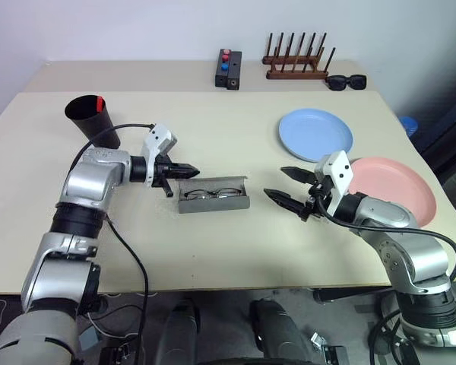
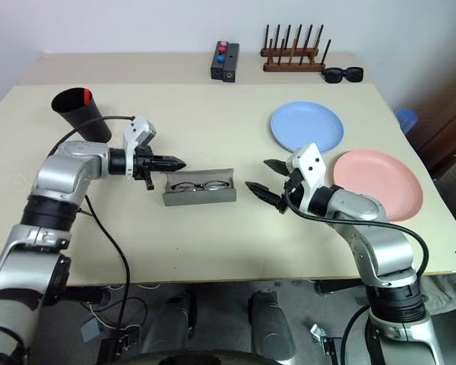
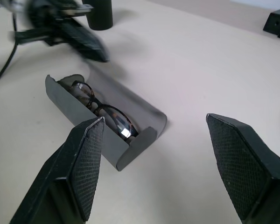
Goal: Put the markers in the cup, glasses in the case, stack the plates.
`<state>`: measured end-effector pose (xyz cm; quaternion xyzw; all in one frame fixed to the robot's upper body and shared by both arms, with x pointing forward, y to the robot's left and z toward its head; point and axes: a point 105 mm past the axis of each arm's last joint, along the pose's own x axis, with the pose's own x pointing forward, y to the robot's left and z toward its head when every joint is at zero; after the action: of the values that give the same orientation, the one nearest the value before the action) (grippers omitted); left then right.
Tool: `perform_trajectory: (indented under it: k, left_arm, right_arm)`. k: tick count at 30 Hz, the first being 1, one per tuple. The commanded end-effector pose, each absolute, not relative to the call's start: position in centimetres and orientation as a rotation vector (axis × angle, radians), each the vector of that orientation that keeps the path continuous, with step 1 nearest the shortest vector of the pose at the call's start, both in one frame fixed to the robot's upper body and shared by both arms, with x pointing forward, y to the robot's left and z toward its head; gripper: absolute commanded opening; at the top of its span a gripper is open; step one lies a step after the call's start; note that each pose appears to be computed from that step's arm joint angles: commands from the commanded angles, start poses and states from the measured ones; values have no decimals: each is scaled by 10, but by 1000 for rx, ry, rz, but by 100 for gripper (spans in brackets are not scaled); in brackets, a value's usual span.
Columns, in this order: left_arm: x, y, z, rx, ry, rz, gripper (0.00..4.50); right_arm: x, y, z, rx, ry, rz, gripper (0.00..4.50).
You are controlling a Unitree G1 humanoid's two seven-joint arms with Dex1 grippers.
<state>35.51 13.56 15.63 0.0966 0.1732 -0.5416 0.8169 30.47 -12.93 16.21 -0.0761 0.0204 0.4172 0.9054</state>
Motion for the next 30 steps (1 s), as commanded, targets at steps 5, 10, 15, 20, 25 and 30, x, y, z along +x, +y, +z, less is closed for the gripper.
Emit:
perform_trajectory:
  k: [5,10,15,20,25,30]
  left_arm:
    - [331,140,143,276,407,-1190,5]
    - [326,149,133,302,426,-1153,5]
    - [342,151,161,233,223,-1035,5]
    - [341,161,204,132,-32,-955,5]
    - [301,170,207,97,-95,-979,5]
    - [258,153,187,123,-64,-1072,5]
  right_arm:
    - [310,-128,171,-172,-6,858,353]
    - [318,-130,173,-191,-15,839,353]
    - [331,-134,176,-230,-20,780,353]
    - [355,-154,175,-332,14,631,353]
    - [390,-187,162,-677,83,425,353]
    - [409,-192,151,-837,104,416,353]
